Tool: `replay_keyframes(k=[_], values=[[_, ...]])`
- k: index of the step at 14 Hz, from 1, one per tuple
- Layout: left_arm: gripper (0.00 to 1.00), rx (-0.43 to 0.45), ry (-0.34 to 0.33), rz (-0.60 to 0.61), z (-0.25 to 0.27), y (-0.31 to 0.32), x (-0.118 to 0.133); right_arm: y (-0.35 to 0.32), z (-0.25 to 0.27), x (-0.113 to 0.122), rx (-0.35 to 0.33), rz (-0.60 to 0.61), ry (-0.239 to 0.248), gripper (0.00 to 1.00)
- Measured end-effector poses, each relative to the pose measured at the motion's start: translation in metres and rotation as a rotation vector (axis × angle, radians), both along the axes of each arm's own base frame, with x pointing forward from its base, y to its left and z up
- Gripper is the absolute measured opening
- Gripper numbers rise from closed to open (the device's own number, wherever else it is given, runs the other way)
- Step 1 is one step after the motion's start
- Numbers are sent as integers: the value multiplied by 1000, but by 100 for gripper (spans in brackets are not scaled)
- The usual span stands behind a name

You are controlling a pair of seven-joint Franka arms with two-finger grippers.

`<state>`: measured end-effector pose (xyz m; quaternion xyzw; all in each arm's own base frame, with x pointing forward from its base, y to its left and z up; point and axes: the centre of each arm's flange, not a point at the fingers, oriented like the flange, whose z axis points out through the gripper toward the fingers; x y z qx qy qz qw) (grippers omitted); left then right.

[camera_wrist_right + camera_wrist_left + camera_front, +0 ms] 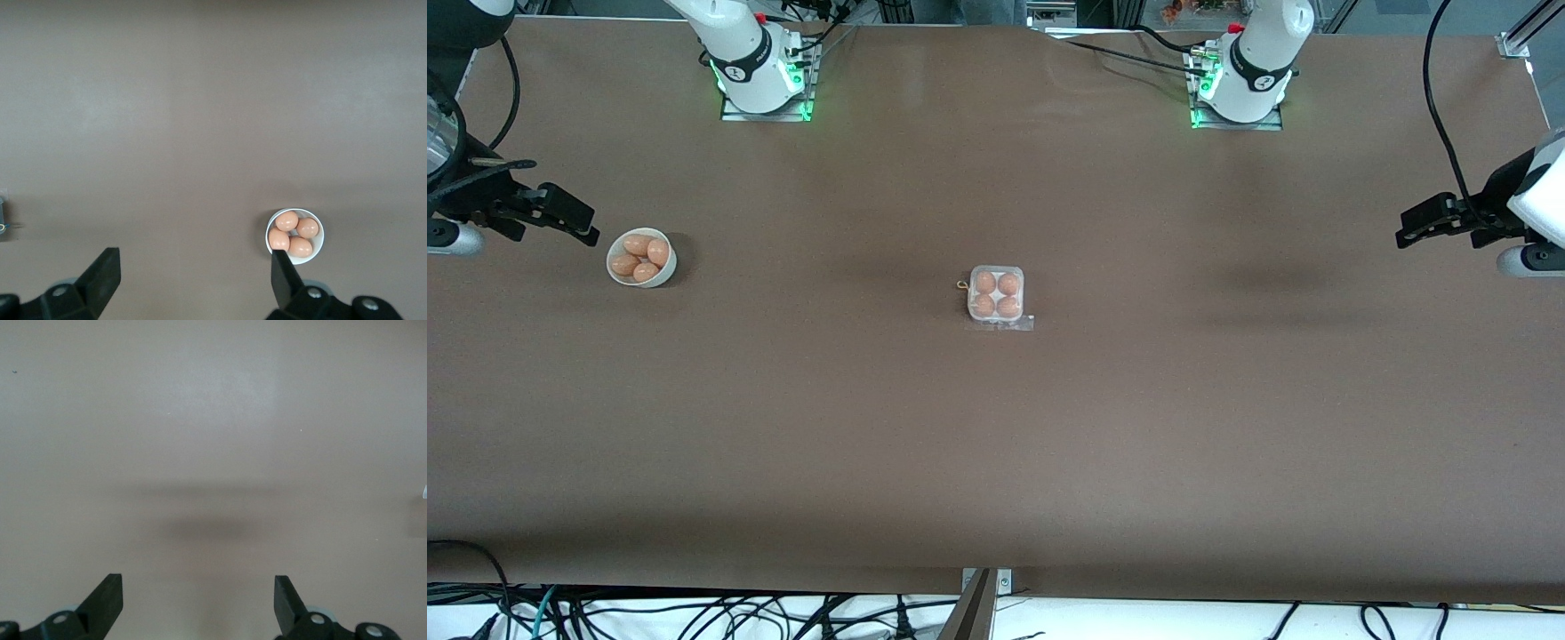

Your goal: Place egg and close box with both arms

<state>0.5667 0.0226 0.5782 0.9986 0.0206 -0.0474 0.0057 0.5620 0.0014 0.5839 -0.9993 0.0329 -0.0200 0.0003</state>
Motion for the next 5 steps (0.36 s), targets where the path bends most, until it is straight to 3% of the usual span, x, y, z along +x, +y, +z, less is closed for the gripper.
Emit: replay_keyframes(k=[5], values=[[100, -2, 14, -20, 0, -7, -2, 0, 0, 0, 0, 0, 0, 100]])
